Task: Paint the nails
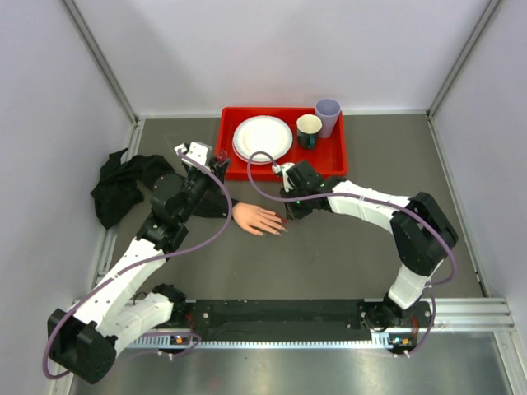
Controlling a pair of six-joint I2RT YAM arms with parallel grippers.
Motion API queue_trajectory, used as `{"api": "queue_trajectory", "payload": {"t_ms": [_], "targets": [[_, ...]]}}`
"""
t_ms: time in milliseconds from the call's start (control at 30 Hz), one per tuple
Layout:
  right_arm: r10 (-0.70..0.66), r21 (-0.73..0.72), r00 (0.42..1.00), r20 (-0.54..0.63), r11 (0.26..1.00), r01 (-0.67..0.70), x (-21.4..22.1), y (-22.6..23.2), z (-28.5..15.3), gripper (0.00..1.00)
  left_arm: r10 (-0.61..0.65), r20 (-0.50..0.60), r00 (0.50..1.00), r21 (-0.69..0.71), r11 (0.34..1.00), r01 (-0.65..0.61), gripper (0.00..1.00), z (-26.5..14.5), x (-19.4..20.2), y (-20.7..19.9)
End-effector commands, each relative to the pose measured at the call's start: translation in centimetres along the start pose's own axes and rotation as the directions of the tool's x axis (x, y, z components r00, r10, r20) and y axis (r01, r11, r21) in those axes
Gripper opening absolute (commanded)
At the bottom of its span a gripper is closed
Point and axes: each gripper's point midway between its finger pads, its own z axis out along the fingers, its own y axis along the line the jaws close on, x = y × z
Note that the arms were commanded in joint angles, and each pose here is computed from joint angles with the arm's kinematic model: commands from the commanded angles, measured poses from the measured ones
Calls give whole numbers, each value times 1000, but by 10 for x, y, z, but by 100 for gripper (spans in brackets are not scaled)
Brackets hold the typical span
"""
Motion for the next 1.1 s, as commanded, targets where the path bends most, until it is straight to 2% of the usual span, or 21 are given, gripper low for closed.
{"api": "queue_trajectory", "payload": {"t_ms": [0, 1067], "targets": [[0, 2, 998, 60, 1000, 0, -13, -1, -15, 0, 0, 71, 998, 10, 1000, -1, 0, 2, -21, -1], [-4, 11, 998, 63, 1000, 3, -12, -2, -22, 0, -2, 66, 998, 11, 1000, 1, 0, 3, -19, -1]]}}
